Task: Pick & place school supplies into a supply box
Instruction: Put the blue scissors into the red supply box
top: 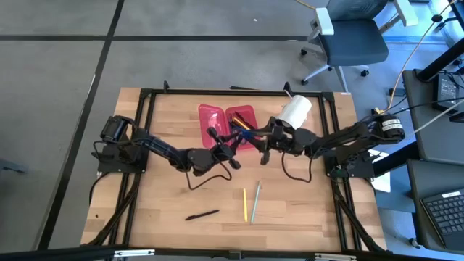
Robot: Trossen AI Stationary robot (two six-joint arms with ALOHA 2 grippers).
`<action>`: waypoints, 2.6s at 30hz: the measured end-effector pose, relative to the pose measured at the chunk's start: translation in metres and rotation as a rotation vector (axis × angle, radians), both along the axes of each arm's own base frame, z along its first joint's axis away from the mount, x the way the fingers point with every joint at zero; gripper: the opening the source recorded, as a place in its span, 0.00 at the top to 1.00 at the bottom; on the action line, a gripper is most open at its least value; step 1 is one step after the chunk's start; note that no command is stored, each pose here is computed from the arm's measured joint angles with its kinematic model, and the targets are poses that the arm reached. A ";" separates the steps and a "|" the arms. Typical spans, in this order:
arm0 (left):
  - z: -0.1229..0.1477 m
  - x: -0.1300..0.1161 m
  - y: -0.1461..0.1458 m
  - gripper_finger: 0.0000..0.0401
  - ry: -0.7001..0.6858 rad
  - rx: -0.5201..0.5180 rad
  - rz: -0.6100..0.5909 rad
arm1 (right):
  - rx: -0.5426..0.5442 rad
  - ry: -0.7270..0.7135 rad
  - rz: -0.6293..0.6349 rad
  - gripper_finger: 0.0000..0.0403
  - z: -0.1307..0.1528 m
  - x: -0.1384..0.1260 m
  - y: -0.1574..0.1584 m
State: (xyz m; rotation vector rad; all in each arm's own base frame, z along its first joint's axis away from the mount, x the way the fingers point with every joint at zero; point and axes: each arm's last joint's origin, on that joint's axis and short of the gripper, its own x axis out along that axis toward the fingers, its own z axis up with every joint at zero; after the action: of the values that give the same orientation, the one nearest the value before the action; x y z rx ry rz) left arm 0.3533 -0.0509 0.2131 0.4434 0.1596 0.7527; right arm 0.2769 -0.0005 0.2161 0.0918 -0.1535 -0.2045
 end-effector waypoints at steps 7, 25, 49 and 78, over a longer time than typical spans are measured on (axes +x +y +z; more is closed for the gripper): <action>0.000 0.000 0.004 0.81 0.005 0.001 0.019 | -0.024 0.006 -0.016 0.84 -0.006 0.003 -0.002; -0.002 0.001 0.003 0.66 0.032 0.015 0.007 | -0.055 0.017 -0.059 0.87 -0.006 0.003 -0.003; 0.021 -0.036 -0.049 0.54 0.080 -0.088 -0.100 | 0.164 0.350 0.002 0.88 -0.020 0.013 -0.063; 0.022 -0.073 -0.047 0.54 0.406 -0.766 -0.654 | 0.451 0.770 0.193 0.87 -0.018 0.012 -0.142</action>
State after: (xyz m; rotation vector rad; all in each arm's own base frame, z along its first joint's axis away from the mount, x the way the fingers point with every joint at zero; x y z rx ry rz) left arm 0.2805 -0.0975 0.2351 -0.1040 0.6237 -0.0796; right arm 0.2891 -0.1428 0.1986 0.4646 0.6711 -0.0676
